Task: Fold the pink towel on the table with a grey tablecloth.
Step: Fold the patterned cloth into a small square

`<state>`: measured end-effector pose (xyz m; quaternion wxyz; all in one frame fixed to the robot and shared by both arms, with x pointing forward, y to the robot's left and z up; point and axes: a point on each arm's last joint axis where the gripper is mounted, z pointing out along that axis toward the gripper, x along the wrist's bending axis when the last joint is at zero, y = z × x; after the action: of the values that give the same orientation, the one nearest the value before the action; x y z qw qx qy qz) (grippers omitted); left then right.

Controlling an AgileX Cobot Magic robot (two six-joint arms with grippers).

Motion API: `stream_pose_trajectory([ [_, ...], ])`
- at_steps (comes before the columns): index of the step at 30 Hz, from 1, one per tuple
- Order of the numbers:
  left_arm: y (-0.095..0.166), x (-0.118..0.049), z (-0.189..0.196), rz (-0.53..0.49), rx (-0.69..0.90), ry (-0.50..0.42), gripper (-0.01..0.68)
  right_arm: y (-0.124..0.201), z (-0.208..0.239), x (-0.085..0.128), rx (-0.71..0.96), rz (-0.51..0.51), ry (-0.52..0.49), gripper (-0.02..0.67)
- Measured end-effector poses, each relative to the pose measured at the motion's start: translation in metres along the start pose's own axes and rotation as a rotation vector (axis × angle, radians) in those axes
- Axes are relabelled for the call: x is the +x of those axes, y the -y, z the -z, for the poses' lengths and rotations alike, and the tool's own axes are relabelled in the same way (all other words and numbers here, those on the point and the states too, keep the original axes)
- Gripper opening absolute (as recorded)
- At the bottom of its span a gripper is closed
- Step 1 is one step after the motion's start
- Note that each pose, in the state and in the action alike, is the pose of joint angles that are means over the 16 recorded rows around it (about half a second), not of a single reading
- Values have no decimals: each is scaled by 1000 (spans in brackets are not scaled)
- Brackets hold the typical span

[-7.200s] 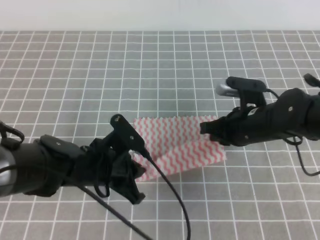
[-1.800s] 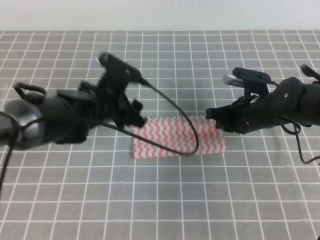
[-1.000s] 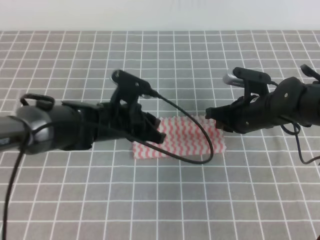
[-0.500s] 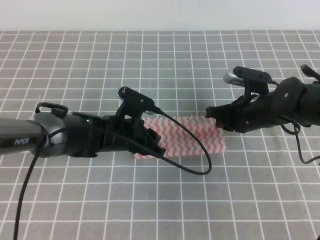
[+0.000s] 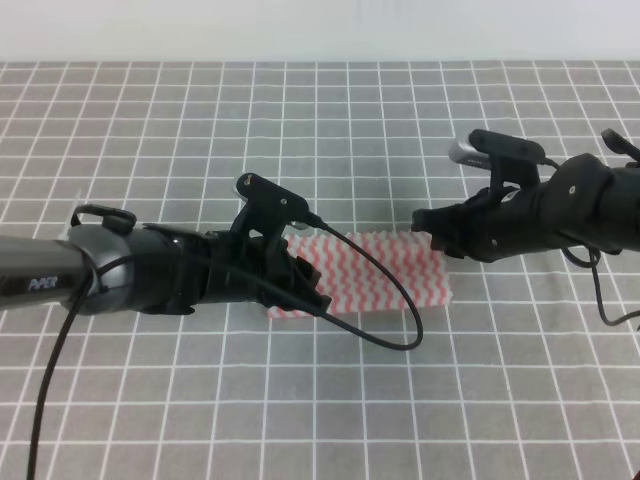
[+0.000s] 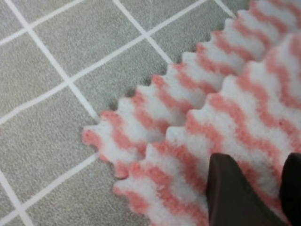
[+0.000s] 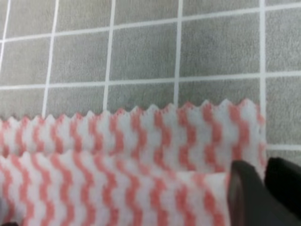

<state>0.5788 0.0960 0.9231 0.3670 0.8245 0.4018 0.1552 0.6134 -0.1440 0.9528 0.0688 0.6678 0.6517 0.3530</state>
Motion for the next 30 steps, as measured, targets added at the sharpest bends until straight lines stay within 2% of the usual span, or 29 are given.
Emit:
stream_pose_trajectory([
  [7, 0, 0, 0, -3, -1, -1, 234, -4, 0, 0, -39, -11, 3, 201],
  [11, -2, 1, 2, -5, -6, -9, 234, -5, 1, 1, -38, -12, -3, 227],
  [16, -9, 2, 11, 6, -31, -35, 214, -7, 2, 6, -8, 3, -22, 169],
  [24, -22, 6, 28, 41, -79, -78, 105, -11, -1, 19, 74, 43, -72, 25],
  [30, -25, 7, 30, 65, -90, -81, 24, -16, -12, 25, 100, 60, -91, -13],
])
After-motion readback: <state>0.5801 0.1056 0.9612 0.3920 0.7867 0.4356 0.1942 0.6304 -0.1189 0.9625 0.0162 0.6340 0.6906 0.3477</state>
